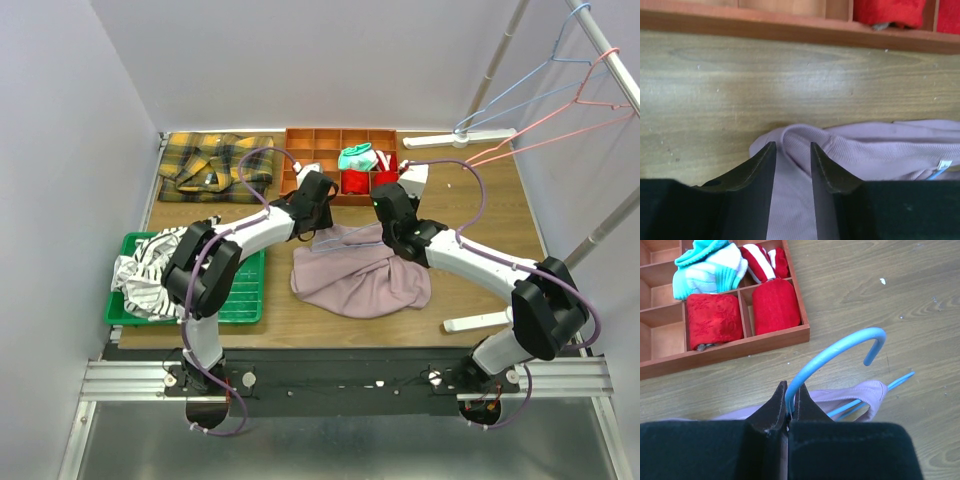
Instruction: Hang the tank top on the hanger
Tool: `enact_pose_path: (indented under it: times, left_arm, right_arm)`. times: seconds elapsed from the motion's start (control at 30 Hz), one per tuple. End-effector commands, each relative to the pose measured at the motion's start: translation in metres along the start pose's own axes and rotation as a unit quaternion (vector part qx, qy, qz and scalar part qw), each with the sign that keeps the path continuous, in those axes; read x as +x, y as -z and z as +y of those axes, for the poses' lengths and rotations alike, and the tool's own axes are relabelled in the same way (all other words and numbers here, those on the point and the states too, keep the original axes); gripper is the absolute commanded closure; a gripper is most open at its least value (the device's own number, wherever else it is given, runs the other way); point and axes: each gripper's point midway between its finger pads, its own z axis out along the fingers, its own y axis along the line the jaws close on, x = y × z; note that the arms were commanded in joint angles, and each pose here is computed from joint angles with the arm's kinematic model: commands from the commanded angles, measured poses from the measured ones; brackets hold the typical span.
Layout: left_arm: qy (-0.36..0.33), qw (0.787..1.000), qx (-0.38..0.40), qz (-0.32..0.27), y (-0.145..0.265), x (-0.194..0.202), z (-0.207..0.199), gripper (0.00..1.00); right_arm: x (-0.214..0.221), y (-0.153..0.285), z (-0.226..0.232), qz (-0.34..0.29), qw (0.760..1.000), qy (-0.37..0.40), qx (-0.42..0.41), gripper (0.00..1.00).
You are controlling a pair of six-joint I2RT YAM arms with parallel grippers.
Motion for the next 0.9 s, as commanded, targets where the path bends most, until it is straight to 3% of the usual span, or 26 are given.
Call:
enact_pose_path:
  times: [0.0, 0.13, 0.37, 0.5, 0.67, 0.87]
  left_arm:
    - [-0.002, 0.999, -0.035, 0.001, -0.012, -0.005, 0.007, 0.63]
    - [-0.010, 0.999, -0.048, 0.007, -0.015, 0.000, 0.014, 0.71]
    - [-0.024, 0.998, -0.060, 0.017, -0.010, 0.009, 0.025, 0.63]
    - [-0.027, 0.997, -0.062, 0.023, -0.014, 0.010, 0.025, 0.72]
    - [-0.023, 0.998, -0.060, 0.023, -0.012, 0.013, 0.028, 0.98]
    - [-0.004, 0.999, -0.048, 0.005, 0.013, 0.011, 0.034, 1.00]
  right_arm:
    - [0.007, -0.001, -0.006, 0.008, 1.000, -0.003, 0.019, 0.99]
    - [0.003, -0.001, -0.006, 0.004, 1.000, -0.004, 0.022, 0.99]
    - [0.002, -0.001, -0.008, 0.001, 1.000, -0.002, 0.027, 0.99]
    - [0.000, 0.000, -0.007, 0.000, 1.000, -0.004, 0.027, 0.99]
    - [-0.005, -0.001, -0.011, -0.007, 0.999, 0.000, 0.040, 0.99]
    - [-0.017, -0.012, -0.020, -0.015, 0.997, -0.011, 0.071, 0.99]
